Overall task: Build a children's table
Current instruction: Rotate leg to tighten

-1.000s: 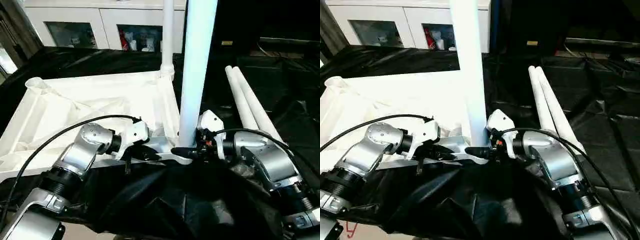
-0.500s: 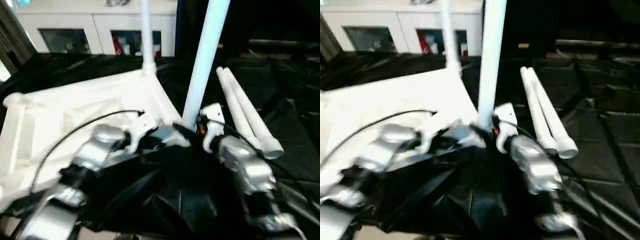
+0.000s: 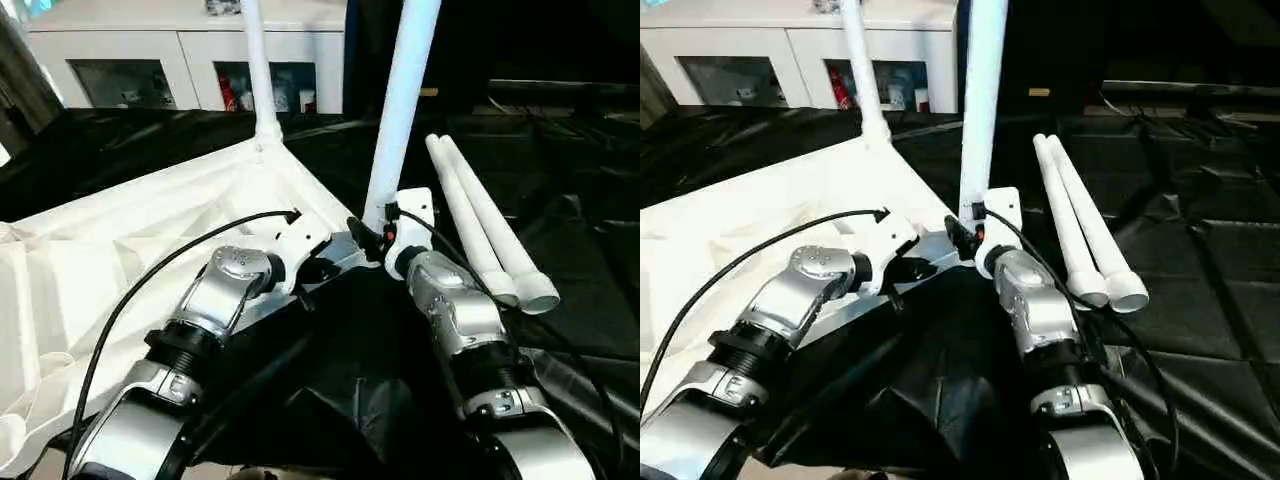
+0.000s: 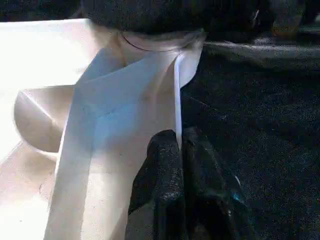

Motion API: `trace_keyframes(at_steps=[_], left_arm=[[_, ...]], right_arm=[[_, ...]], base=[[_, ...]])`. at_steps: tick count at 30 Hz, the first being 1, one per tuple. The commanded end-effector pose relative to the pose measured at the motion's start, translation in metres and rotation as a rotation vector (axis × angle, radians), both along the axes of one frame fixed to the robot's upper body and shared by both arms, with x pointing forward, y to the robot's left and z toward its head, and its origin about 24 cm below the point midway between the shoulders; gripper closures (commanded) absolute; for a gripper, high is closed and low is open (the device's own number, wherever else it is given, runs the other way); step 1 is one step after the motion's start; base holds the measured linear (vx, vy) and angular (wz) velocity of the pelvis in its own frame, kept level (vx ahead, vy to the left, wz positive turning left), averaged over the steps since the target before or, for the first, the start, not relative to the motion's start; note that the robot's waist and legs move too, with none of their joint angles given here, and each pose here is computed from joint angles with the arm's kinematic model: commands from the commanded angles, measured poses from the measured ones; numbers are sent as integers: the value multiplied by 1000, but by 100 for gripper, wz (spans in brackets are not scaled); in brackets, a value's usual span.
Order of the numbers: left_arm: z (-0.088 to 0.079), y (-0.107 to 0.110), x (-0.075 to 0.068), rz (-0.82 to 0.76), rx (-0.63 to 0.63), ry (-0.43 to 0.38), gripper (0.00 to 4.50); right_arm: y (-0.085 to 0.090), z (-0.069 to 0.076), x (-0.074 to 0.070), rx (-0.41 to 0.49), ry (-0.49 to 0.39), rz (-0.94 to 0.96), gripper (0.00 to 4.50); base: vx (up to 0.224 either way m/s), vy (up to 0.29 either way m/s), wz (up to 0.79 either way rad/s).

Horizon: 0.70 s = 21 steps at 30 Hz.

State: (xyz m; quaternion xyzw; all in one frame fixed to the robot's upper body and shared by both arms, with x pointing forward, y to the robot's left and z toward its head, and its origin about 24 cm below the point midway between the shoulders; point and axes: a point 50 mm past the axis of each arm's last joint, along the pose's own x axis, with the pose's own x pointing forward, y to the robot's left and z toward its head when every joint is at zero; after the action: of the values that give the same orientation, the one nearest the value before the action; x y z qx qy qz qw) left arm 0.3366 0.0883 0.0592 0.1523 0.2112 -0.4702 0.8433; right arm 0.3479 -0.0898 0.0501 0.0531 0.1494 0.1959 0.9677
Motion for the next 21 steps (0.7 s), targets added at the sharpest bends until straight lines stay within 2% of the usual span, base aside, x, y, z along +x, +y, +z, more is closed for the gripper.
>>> trace_keyframes(at_steps=[1, 2, 6, 8, 15, 16, 21], left_arm=[[18, -15, 0, -109, -50, -65, 450], [19, -14, -2, -138, -54, -72, 450], [18, -10, -6, -174, -66, -65, 450], [17, -3, -11, -223, -66, -54, 450], [17, 12, -17, -313, -57, -27, 450], [17, 21, -24, -403, -62, -9, 450], [17, 32, -31, -487, -48, 15, 450]], right_arm=[[21, -22, -13, -36, 98, 134, 78], [19, -18, -12, -67, 75, 169, 68], [8, -7, -12, -90, 40, 246, 62], [-9, 6, -19, -135, 6, 383, 62], [-33, 25, -33, -171, -56, 578, 62], [-44, 32, -42, -182, -66, 687, 62], [-53, 37, -51, -203, -51, 778, 62]], base=[[0, 0, 0], [0, 0, 0], [0, 0, 0], [0, 0, 0], [0, 0, 0], [0, 0, 0], [0, 0, 0]])
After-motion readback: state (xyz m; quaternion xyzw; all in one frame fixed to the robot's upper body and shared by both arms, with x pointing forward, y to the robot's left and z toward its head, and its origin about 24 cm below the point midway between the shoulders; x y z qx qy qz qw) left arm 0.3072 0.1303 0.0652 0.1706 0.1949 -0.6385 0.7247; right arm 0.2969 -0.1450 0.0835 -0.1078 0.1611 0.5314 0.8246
